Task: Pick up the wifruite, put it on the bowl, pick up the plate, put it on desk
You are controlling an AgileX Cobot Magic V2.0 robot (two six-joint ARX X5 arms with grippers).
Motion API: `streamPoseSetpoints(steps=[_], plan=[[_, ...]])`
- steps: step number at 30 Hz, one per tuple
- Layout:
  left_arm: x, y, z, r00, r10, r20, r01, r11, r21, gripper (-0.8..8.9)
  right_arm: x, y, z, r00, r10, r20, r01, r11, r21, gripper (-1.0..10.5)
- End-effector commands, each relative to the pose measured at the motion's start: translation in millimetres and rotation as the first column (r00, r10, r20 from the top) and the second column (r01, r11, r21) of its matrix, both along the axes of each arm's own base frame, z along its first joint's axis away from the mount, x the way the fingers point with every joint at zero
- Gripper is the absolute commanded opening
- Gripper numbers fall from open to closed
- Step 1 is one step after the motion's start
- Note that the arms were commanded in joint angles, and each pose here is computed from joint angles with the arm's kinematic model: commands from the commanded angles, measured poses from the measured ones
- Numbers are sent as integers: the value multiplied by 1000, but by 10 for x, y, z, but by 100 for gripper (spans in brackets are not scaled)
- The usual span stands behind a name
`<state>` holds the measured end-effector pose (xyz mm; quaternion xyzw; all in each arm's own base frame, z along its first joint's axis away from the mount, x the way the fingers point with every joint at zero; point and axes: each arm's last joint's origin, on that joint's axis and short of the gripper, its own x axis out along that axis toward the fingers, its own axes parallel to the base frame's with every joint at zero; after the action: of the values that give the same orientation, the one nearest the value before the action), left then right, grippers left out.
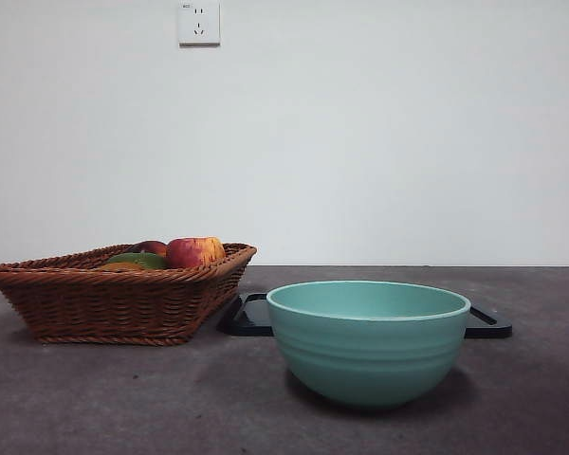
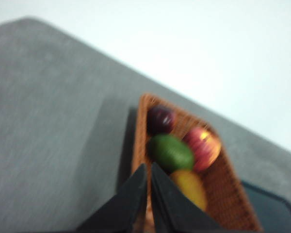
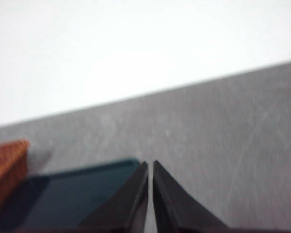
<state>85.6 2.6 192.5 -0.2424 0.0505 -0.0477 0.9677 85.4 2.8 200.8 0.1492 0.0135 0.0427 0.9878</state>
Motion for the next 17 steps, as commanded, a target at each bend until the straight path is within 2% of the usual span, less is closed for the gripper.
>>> streamPoseSetpoints(steps=[1, 8, 13, 17], plan=[[-63, -10, 201, 998, -15, 54, 16, 1000, -10, 12, -68, -1, 211, 997, 1, 71, -2, 1000, 15, 6], [-258, -33, 700, 990, -28, 140, 22, 999, 47, 12, -314, 1, 721, 979, 9, 205, 0, 999, -45, 6], [-346, -55, 1041, 987, -80, 140, 60, 988, 143, 12, -452, 6, 957, 985, 29, 172, -10, 994, -113, 6], [-348, -70, 1269, 986, -137, 97, 118, 977, 180, 12, -508, 13, 1152, 990, 55, 128, -36, 988, -149, 6]])
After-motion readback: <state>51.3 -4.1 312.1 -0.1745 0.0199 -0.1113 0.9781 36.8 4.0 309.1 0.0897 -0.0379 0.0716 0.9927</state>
